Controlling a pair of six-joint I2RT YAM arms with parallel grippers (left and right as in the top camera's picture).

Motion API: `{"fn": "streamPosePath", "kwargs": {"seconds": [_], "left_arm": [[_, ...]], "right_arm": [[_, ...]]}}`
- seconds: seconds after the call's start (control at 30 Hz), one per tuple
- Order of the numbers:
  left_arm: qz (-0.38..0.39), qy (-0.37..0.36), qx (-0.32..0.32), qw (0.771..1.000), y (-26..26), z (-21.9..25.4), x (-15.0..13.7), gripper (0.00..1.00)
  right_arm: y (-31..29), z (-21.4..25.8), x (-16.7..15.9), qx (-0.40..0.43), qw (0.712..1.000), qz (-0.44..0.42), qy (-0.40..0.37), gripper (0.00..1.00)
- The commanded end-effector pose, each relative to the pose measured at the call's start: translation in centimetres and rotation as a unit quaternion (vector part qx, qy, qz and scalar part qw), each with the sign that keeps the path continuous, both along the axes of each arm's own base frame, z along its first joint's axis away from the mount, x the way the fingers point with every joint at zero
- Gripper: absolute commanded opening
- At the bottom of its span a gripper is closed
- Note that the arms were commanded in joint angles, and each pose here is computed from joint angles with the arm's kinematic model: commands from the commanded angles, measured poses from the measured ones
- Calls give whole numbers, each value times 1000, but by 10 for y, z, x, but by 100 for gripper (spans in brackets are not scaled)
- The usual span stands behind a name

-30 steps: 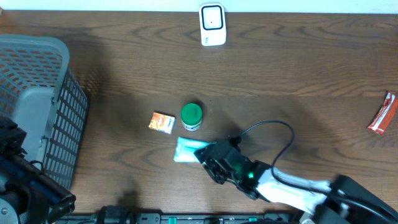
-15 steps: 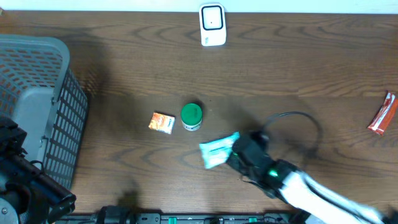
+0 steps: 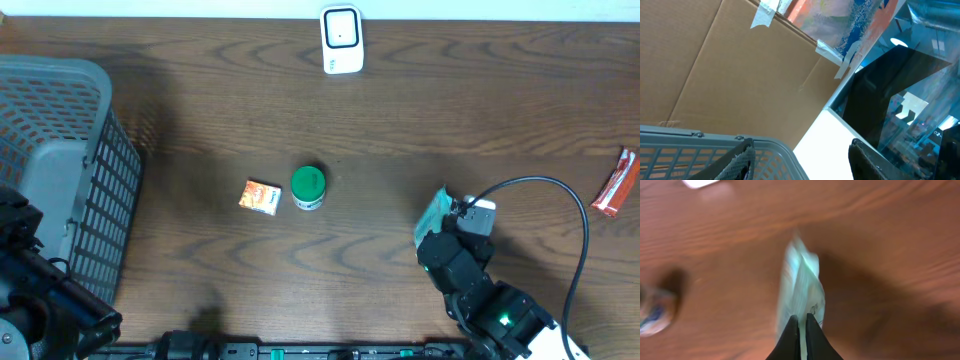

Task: Scan the item barcode

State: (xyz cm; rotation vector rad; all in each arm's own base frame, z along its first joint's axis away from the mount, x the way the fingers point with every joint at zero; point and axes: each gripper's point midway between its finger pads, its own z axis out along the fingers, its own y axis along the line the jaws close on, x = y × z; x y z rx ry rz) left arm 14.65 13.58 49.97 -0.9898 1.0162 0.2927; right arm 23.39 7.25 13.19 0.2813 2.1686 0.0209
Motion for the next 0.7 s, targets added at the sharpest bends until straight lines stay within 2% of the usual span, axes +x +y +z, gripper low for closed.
{"fn": "streamPosePath", "kwargs": {"seconds": [0.0,0.13,0.23,0.27,0.33,0.47,0.53,0.67], "left_arm": [[0,-3,-2,1000,0,0,-1,61],[0,-3,-2,1000,0,0,-1,61],[0,-3,-2,1000,0,0,-1,61],[0,-3,-2,1000,0,0,-1,61],[0,-3,-2,1000,0,0,-1,61],[0,-3,-2,1000,0,0,-1,61],[0,-3,-2,1000,0,0,-1,61],[0,-3,-2,1000,0,0,-1,61]], "right_arm": [[-32,48,18,-157,984,-44,-70,2],[-30,67,37,-289,953,-27,-84,2],[-12,54,50,-285,955,-2,-78,1],[-7,48,52,-269,960,1,-75,7],[7,33,53,-212,975,16,-60,40],[46,-2,35,-81,992,96,31,97],[55,-14,19,-66,985,136,86,99],[43,-30,-4,-95,971,149,158,99]]}}
